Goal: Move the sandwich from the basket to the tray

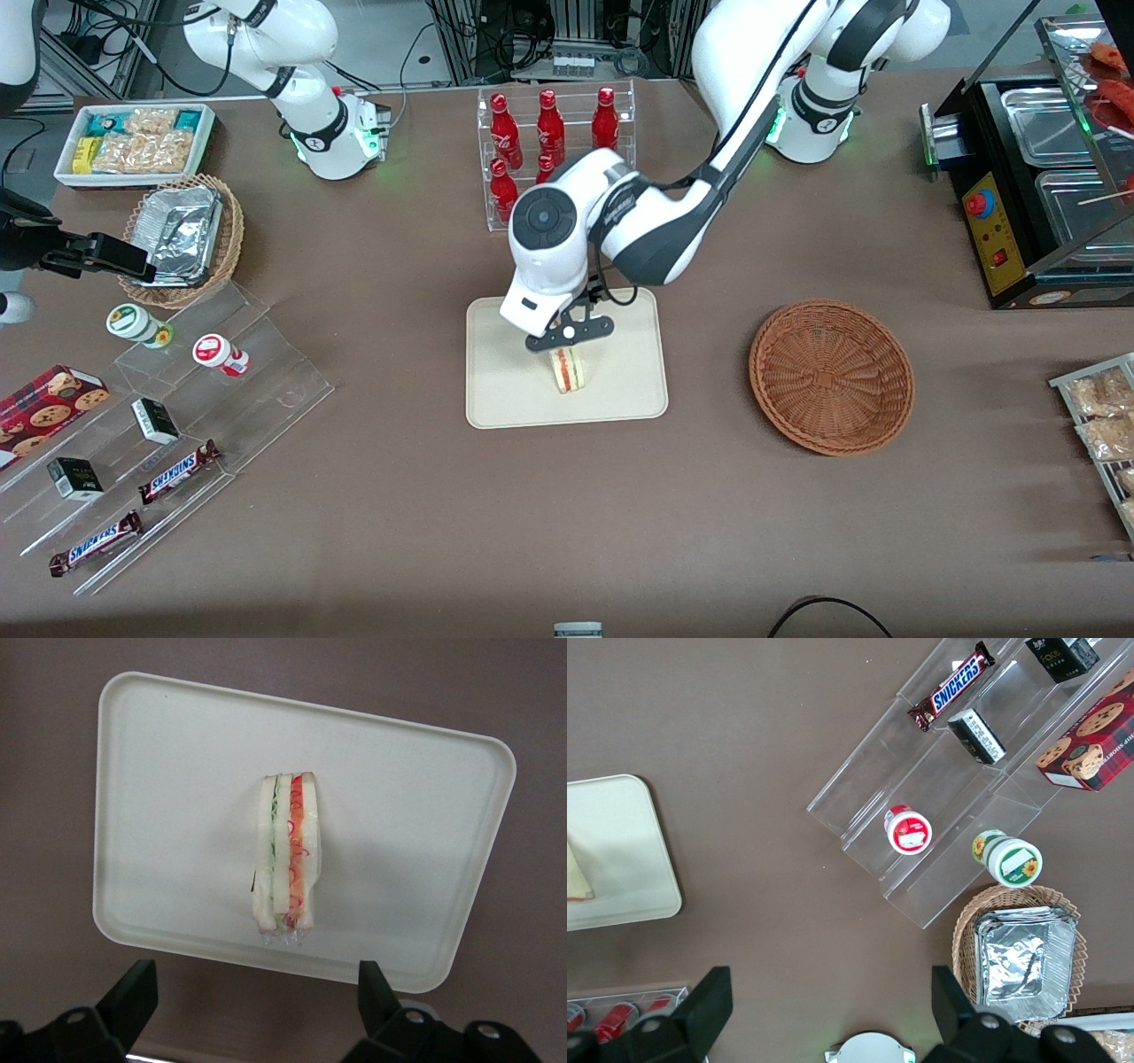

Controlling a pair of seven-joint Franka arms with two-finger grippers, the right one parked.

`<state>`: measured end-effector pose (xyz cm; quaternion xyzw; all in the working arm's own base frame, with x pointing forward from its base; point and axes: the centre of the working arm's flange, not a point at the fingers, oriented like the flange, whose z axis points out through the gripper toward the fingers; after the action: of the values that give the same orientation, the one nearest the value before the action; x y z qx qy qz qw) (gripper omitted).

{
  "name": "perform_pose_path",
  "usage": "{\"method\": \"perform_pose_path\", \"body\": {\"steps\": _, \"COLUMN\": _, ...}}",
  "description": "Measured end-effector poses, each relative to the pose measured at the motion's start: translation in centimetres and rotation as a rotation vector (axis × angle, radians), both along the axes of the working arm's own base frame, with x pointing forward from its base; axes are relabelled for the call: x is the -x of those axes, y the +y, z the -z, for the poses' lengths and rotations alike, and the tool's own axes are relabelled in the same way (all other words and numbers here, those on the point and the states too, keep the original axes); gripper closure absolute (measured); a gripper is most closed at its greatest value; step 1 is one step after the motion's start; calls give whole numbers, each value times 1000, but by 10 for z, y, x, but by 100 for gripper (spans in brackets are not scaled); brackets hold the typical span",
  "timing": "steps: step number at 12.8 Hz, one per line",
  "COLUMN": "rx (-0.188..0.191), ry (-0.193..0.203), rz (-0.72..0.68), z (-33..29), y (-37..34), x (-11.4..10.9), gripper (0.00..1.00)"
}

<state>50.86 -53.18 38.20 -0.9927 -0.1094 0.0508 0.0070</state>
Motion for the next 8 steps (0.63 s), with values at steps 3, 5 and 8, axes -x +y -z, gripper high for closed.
{"method": "perform_pose_path", "body": {"steps": 3, "rx": -14, "ry": 22, "rz": 134, "z": -23, "y": 34, "x": -18, "gripper": 0}}
{"method": "perform_pose_path", "body": {"steps": 5, "rx": -25, "ry": 57, "rz": 211, "z": -29, "y": 67, "x": -37, "gripper": 0}}
{"method": "perform_pose_path", "body": {"steps": 8, "rx": -22, "ry": 76, "rz": 254, "z": -47, "y": 133, "x": -62, "gripper": 0}}
